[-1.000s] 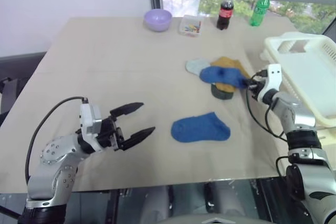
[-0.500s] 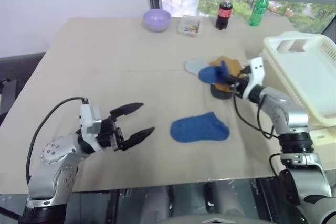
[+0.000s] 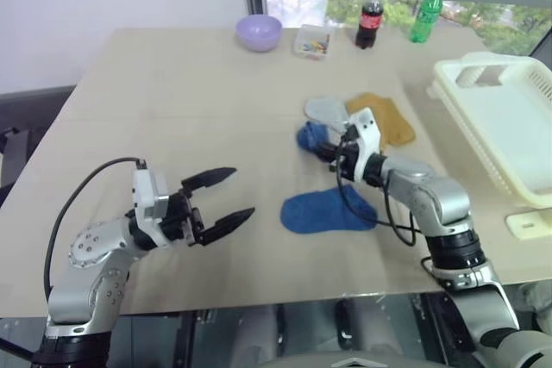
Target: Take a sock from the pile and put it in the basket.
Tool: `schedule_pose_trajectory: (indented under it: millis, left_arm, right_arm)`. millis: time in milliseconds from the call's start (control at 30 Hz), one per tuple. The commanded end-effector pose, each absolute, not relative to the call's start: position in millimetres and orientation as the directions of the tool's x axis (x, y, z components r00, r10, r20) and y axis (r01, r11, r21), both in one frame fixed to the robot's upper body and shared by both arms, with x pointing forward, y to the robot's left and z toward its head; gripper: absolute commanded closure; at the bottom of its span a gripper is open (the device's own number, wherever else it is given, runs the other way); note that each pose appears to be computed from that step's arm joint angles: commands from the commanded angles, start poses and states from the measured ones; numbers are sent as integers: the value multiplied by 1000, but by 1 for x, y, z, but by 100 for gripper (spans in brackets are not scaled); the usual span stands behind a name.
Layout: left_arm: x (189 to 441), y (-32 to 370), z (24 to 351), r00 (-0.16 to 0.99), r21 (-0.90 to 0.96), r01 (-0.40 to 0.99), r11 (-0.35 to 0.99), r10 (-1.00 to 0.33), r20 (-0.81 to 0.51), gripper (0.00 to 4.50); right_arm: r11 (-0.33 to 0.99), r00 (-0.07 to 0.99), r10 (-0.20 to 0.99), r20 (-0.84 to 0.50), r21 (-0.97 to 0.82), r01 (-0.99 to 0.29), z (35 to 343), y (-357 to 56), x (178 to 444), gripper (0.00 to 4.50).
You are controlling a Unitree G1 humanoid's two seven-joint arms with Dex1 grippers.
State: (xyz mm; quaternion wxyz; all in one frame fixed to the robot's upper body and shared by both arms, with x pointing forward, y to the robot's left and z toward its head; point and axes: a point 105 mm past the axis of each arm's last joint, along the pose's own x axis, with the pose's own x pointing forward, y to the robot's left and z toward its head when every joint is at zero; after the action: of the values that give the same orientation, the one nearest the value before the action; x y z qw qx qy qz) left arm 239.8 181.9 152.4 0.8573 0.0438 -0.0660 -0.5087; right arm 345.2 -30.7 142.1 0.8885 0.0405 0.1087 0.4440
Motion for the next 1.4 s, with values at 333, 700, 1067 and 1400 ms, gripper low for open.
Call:
schedule_pose_trajectory:
  millis: [333, 700, 1067, 1400]
  left_arm:
    - [238, 178, 154, 473, 159, 862, 481, -877, 90, 0]
    - [249, 186, 151, 544, 145, 823, 549, -836, 73, 0]
    - [317, 196, 118, 780, -61, 602, 796, -602, -169, 0]
    - [356, 178, 107, 814, 42, 536, 843, -502, -292, 0]
  right_arm:
    - [438, 436, 897, -69, 255, -862, 171, 4, 310, 447]
    - [733, 713, 674, -190, 289, -616, 142, -69, 360, 447]
    - [733, 666, 670, -327, 146, -665, 102, -72, 349, 447]
    - [723, 660, 675, -330, 115, -681, 98, -68, 348, 447]
